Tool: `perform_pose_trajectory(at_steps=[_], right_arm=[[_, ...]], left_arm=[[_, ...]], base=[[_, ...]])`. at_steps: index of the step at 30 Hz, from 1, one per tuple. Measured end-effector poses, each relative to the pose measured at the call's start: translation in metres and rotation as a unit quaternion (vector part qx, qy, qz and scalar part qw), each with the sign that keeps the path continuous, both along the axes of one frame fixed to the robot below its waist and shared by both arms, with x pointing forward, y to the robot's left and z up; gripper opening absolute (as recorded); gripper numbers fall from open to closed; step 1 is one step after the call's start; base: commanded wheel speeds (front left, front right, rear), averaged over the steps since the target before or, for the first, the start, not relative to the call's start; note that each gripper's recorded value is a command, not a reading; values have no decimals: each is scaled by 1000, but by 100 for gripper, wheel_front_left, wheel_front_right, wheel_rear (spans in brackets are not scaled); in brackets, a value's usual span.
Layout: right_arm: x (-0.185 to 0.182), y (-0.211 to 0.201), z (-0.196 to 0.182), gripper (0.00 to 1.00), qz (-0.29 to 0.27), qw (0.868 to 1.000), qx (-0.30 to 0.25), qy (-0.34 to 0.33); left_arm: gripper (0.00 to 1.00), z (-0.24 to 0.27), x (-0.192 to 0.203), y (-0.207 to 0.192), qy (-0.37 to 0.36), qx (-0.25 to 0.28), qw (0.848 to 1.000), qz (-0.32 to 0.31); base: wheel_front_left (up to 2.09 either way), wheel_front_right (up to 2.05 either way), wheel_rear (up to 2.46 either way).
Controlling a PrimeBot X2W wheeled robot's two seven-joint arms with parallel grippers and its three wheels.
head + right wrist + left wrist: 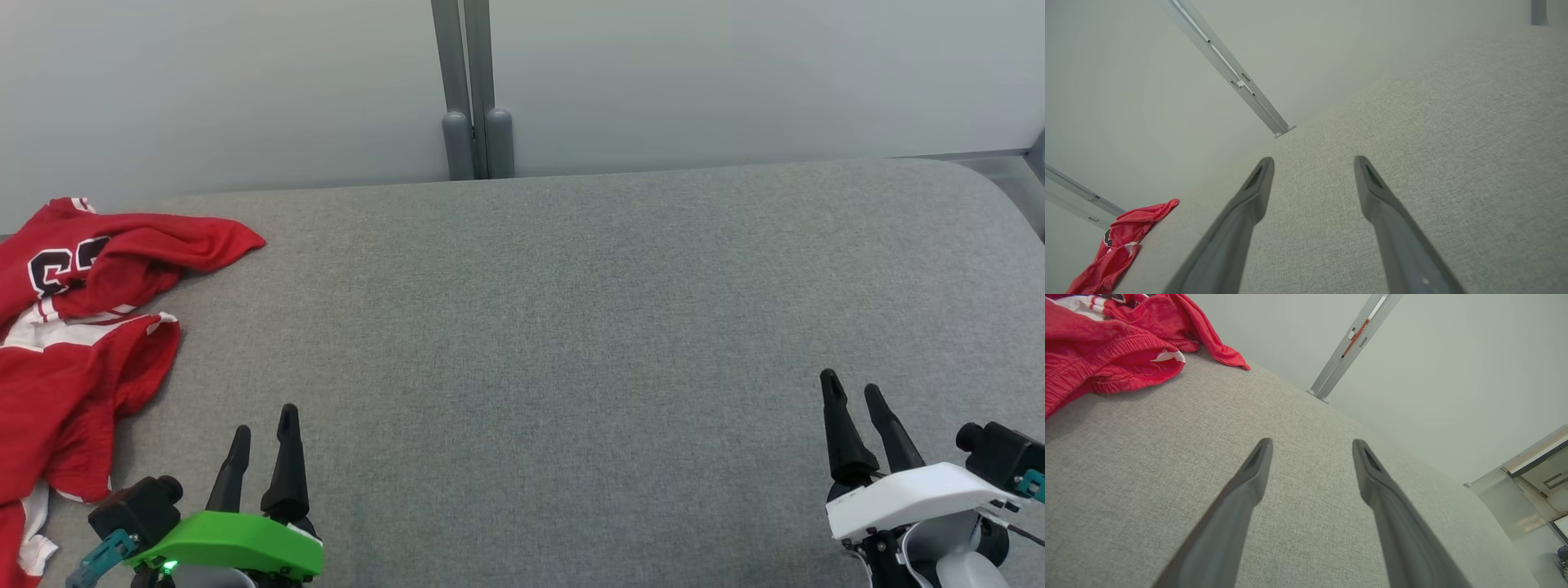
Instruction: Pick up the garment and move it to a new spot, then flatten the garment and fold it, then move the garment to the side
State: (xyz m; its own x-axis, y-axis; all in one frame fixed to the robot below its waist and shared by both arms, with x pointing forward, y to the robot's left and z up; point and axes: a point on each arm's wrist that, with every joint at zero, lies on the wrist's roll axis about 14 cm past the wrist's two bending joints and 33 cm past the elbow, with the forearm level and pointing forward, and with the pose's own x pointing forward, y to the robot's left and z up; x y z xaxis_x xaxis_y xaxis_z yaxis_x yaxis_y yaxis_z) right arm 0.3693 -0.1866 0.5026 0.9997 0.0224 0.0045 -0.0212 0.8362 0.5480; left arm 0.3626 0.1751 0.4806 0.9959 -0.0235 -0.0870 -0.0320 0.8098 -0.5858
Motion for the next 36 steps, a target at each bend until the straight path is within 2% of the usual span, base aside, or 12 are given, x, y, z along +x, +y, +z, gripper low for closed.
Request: perform_pose_trajectory(at_steps=[18,36], right_arm=[[0,-4,5,100,-5,995,-100,-19],[-9,-14,5,100,-18,984,-176,-28]], left_arm=[[100,9,-1,-3,-31,120,992,-21],[100,2,-5,1,-37,182,982,-29]], base=[[0,0,0],[0,0,0]])
